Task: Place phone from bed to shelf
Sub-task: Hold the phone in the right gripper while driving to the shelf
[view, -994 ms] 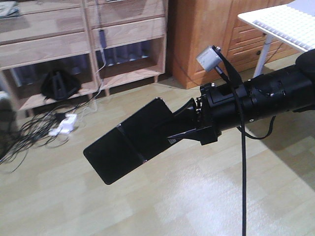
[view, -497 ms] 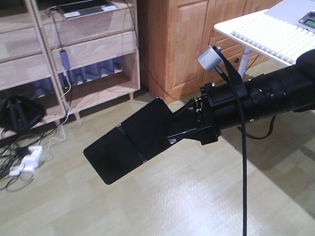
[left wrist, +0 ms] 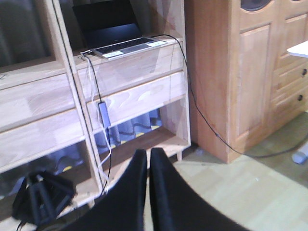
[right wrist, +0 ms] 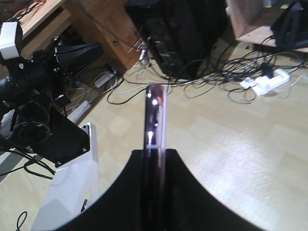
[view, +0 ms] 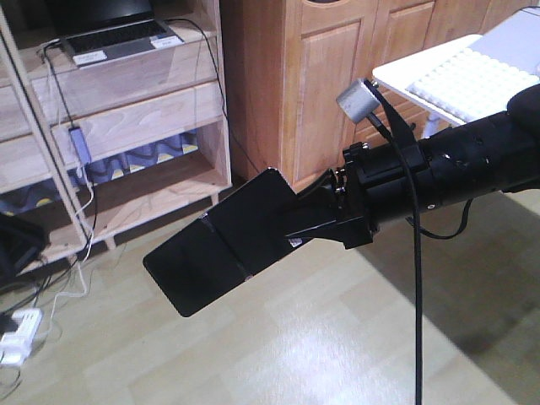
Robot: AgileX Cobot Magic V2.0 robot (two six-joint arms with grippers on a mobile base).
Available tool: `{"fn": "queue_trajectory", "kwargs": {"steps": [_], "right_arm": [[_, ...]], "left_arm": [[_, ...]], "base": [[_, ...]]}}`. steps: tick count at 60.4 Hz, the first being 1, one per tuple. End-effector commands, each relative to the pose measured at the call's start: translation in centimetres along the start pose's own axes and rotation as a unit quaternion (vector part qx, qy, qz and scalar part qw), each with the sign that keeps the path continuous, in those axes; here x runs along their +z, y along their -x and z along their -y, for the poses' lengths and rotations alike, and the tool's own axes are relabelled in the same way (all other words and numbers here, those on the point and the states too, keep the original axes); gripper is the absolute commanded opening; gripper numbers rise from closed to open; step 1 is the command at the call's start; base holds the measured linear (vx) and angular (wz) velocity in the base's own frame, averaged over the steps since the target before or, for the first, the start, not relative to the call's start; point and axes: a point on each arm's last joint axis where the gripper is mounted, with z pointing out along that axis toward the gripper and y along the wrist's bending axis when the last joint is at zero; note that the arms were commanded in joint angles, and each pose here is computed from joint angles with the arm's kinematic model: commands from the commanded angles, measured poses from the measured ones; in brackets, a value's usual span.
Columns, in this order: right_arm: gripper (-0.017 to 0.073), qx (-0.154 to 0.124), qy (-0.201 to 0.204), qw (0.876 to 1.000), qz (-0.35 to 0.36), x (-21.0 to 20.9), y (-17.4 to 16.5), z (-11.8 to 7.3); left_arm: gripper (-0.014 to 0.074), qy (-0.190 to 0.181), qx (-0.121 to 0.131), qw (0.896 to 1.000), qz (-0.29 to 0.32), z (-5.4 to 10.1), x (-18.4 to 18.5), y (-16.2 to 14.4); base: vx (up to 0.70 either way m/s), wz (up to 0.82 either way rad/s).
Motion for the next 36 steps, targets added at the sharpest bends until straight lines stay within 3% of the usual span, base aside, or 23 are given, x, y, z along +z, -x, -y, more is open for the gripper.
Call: {"fn": "queue_trajectory", "kwargs": {"steps": [1,36], "right_arm": [[-0.0003,-0.021,0.046,0.998,0.036,-0.99,1.42,-2.23],[-0.0003,-0.021,0.046,0.998,0.036,-0.99,1.42,-2.23]], "left_arm": [[0.0001,0.003,-0.007,0.999,0.053,-0.15,-0.28,1.43],[0.0001,0.003,-0.007,0.999,0.053,-0.15,-0.28,1.43]], "base": [[0.50,0.01],[0.49,0.03]]}}
